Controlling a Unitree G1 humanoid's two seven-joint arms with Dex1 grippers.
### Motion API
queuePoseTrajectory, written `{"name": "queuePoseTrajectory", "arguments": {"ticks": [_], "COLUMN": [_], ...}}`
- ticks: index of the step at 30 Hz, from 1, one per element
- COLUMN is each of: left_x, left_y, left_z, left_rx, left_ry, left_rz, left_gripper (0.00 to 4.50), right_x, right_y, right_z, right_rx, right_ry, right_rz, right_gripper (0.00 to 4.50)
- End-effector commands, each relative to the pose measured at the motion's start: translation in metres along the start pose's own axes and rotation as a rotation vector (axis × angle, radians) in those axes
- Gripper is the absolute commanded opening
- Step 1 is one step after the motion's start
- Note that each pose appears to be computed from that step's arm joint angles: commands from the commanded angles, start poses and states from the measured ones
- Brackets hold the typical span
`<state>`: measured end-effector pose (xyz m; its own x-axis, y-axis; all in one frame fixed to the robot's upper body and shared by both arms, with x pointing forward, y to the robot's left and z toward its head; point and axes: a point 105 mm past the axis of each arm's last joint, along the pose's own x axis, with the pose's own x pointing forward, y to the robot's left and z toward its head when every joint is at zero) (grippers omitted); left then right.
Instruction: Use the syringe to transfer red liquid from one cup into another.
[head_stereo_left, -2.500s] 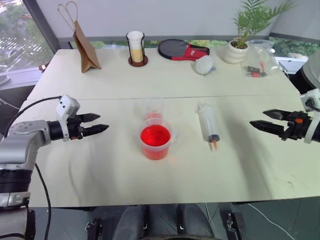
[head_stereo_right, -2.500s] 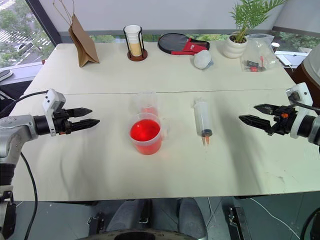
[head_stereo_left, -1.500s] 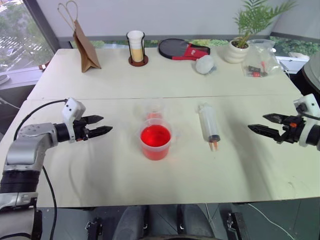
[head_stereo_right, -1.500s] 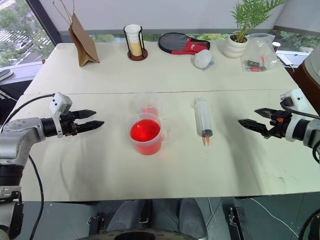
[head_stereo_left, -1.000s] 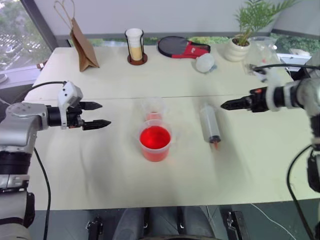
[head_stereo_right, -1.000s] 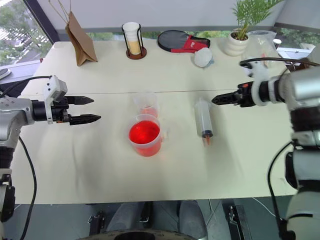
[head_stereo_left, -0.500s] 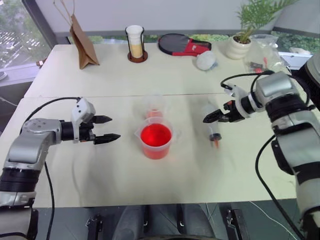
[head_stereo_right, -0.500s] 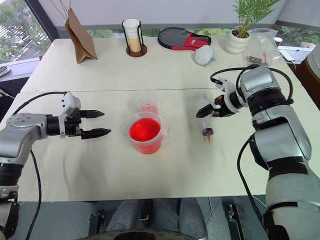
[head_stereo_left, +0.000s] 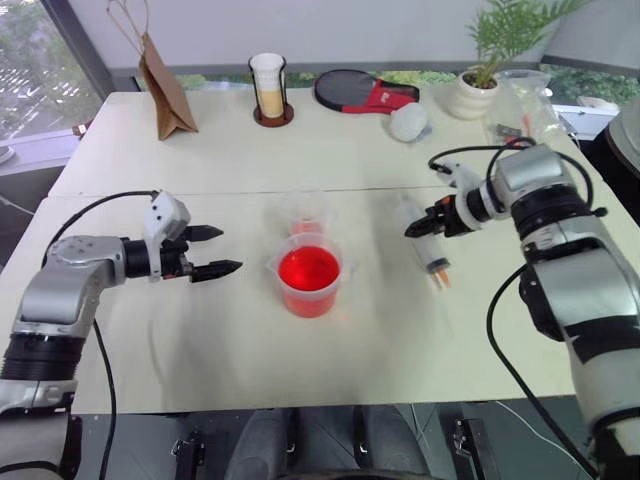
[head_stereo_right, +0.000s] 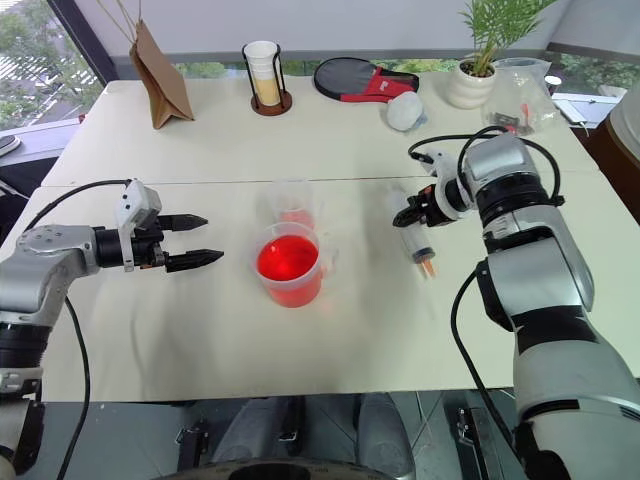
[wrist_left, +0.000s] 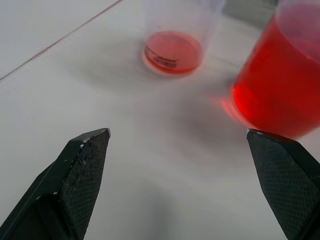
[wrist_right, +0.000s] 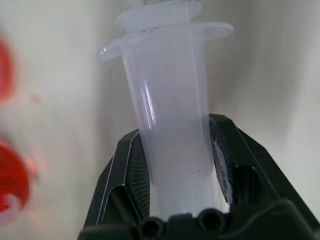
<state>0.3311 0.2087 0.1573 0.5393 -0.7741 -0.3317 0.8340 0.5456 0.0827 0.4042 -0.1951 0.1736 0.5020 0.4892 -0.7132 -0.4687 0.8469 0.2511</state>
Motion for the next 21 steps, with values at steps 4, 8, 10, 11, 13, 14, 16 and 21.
{"name": "queuePoseTrajectory", "arguments": {"ticks": [4,8,10,11,13,14,16,21], "left_x": [-0.006,-0.002,0.001,0.002,0.004,0.005,0.004,0.004], "left_y": [0.027,0.041,0.046,0.047,0.049,0.048,0.046,0.033], "left_z": [0.051,0.087,0.099,0.104,0.123,0.132,0.146,0.175], "left_rx": [0.087,0.149,0.194,0.211,0.255,0.270,0.292,0.378], "left_ry": [-0.100,-0.157,-0.162,-0.163,-0.184,-0.200,-0.222,-0.252], "left_rz": [0.017,0.001,0.002,0.001,-0.010,-0.021,-0.049,-0.117], "left_gripper": [4.50,4.50,4.50,4.50,4.50,4.50,4.50,4.50], "right_x": [-0.106,-0.131,-0.126,-0.122,-0.102,-0.090,-0.072,-0.050], "right_y": [0.085,0.136,0.153,0.160,0.175,0.181,0.187,0.192], "right_z": [0.096,0.100,0.090,0.085,0.071,0.061,0.046,0.021], "right_rx": [-0.440,-0.478,-0.497,-0.499,-0.507,-0.522,-0.550,-0.538], "right_ry": [-0.650,-0.926,-0.999,-1.017,-1.049,-1.046,-1.026,-0.972], "right_rz": [0.323,0.536,0.586,0.600,0.618,0.620,0.610,0.638], "right_gripper": [1.39,1.39,1.39,1.39,1.39,1.39,1.39,1.39]}}
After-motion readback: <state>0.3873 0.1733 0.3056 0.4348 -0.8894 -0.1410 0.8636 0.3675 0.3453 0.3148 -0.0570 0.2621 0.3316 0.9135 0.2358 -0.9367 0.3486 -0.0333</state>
